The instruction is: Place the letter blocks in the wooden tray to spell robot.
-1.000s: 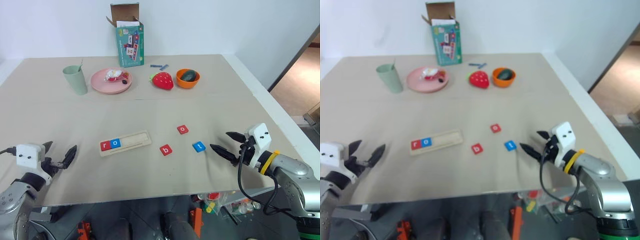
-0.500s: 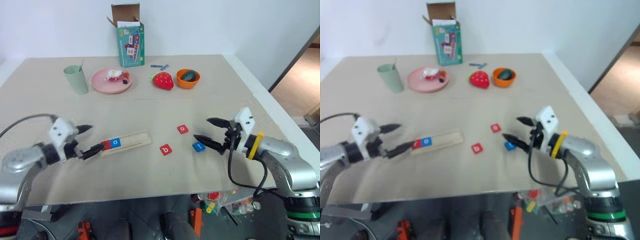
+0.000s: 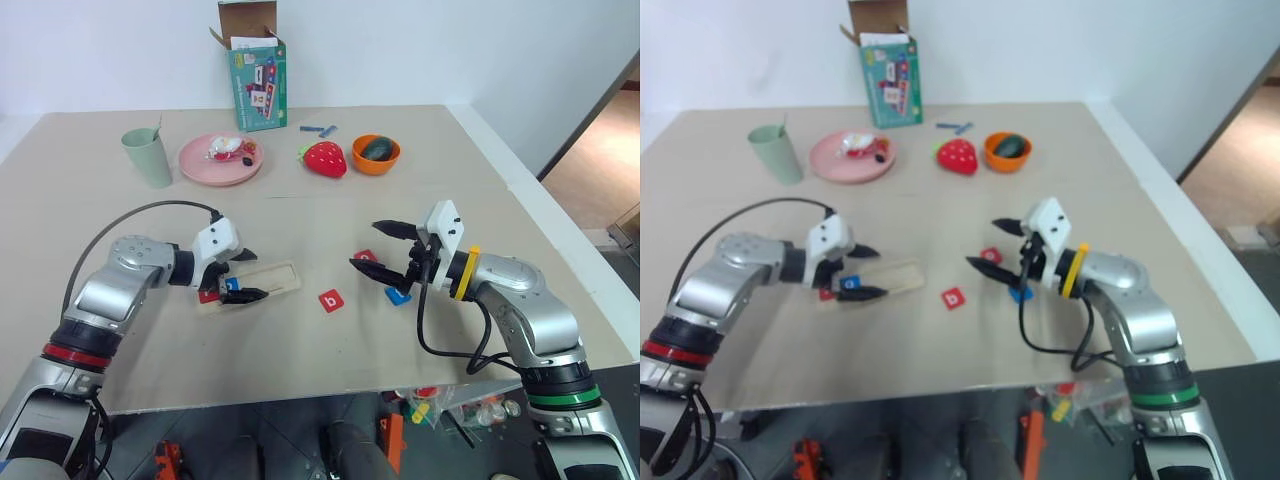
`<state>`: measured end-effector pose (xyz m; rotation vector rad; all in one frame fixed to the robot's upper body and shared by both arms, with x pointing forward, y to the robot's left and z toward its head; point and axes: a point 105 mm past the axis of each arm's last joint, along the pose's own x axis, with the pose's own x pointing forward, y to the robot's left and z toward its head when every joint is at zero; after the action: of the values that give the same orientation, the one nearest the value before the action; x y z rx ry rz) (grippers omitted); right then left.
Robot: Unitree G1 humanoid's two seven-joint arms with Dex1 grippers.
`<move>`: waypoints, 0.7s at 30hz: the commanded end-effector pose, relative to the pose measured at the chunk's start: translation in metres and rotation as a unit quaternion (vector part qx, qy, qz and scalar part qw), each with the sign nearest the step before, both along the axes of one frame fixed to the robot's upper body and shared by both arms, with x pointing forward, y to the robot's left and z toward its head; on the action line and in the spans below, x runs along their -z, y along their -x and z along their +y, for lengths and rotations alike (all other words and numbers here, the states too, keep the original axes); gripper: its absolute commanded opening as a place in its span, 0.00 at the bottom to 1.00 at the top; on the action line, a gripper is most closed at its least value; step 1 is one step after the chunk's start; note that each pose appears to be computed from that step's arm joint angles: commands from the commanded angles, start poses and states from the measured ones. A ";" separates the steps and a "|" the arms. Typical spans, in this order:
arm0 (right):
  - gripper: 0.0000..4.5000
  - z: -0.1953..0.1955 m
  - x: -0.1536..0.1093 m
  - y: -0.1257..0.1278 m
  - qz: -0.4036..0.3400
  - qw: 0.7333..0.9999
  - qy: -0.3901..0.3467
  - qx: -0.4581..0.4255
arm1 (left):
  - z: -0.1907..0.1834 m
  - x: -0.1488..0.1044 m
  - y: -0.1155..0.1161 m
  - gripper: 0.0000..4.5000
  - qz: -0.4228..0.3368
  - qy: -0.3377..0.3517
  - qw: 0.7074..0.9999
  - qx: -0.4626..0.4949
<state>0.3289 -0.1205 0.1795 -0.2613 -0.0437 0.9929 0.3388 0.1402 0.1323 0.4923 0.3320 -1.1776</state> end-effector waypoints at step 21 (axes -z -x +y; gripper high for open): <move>1.00 0.026 -0.015 0.009 -0.021 0.996 0.007 -0.081 | 0.013 0.025 -0.009 1.00 0.004 -0.062 0.997 -0.046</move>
<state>0.3200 -0.0990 0.1812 -0.2676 -0.0411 1.1398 0.3410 0.1437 0.1163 0.5493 0.3916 -1.1451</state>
